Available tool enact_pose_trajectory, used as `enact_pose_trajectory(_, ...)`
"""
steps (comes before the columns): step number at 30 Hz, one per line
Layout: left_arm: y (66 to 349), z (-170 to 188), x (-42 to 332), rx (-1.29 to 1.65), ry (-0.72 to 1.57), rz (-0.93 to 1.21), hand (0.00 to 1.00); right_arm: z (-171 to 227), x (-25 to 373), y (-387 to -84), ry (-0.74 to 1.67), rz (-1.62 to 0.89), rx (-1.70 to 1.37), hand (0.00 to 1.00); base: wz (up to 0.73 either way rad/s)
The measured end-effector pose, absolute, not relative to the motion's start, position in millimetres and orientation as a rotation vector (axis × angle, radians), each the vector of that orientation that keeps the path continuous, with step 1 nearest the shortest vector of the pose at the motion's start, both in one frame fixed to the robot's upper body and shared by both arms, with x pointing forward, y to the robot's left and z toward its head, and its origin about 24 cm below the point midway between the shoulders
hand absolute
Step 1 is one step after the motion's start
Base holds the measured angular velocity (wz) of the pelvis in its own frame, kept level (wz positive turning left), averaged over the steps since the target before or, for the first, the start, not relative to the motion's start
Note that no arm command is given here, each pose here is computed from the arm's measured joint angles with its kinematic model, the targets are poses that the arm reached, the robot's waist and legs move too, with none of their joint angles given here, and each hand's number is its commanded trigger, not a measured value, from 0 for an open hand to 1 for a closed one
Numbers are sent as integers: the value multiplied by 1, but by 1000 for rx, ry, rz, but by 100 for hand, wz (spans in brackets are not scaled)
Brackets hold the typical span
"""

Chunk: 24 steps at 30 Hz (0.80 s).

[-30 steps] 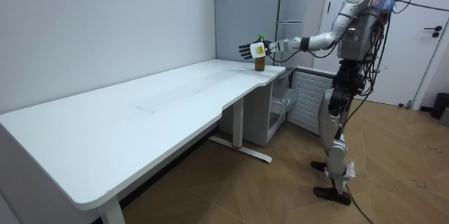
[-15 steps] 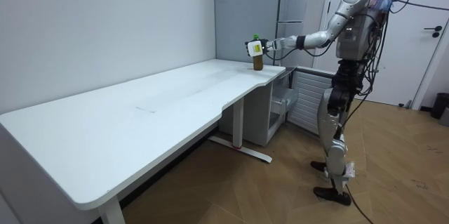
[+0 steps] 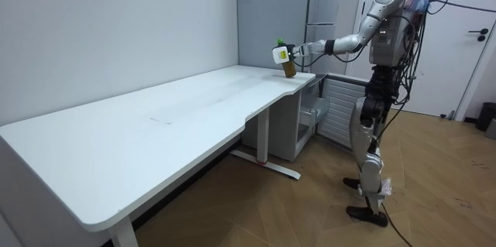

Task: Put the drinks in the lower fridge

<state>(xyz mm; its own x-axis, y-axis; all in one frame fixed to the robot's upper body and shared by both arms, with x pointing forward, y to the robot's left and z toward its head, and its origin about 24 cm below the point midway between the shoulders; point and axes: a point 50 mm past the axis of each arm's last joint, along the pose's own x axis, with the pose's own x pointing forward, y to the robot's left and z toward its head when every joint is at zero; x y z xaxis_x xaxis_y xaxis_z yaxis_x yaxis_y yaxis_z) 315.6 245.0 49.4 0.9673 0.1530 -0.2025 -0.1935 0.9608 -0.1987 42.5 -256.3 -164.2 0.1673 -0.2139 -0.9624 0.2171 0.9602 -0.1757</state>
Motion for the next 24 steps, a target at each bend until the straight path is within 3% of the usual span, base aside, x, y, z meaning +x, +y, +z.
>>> enact_pose_trajectory(24,245,49,315,-210,191,176,100,-165,48,-252,1358,-275,18,0,0)
